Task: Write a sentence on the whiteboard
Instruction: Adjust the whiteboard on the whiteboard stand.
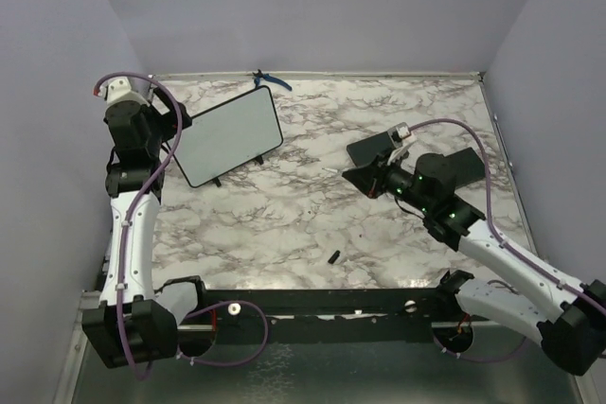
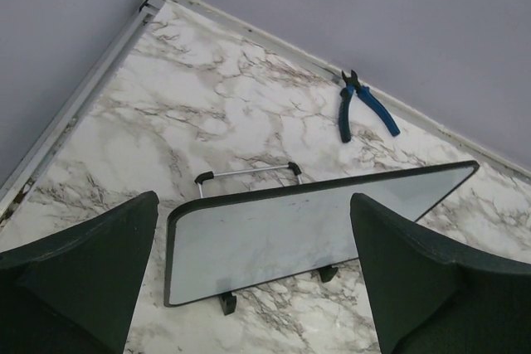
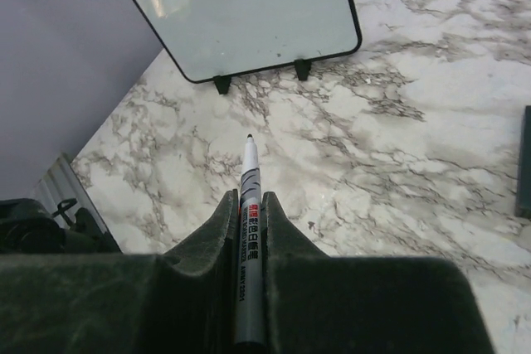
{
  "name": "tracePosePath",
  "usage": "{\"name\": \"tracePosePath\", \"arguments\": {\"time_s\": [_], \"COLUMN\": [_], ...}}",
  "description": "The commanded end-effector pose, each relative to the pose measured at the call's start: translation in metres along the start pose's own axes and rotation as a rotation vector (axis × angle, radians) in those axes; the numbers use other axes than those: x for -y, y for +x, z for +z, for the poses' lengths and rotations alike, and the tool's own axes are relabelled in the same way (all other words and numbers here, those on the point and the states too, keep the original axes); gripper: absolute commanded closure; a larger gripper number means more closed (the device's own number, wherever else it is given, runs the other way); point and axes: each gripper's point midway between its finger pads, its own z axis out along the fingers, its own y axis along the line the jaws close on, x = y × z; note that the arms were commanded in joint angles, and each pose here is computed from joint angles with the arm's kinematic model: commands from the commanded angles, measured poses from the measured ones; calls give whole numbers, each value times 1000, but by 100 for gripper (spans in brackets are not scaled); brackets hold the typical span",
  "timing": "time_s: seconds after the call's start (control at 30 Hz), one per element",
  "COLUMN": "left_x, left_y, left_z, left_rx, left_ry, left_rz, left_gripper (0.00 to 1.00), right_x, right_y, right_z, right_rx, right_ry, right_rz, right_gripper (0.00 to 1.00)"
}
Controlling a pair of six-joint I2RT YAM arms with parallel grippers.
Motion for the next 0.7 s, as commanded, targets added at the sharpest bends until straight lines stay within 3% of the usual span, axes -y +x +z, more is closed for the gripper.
{"name": "tracePosePath", "arguments": {"time_s": [0.0,0.2,0.67], "left_x": [-21,-29,-31], "left_y": [3,17,40], "left_z": [8,19,34], "left_rx": [65,63,23], "left_ry": [-67,-61,38], "left_rz": [-101,-171,-233], "left_gripper": [2,2,2], "right_x": [-17,-28,-22], "right_y": [-42,-53,-32], "right_z": [34,55,42], "right_rx": [148,154,117], "right_ry": [-13,-66,-56], "right_rz": [-42,-53,-61], "right_gripper": [100,100,100]}}
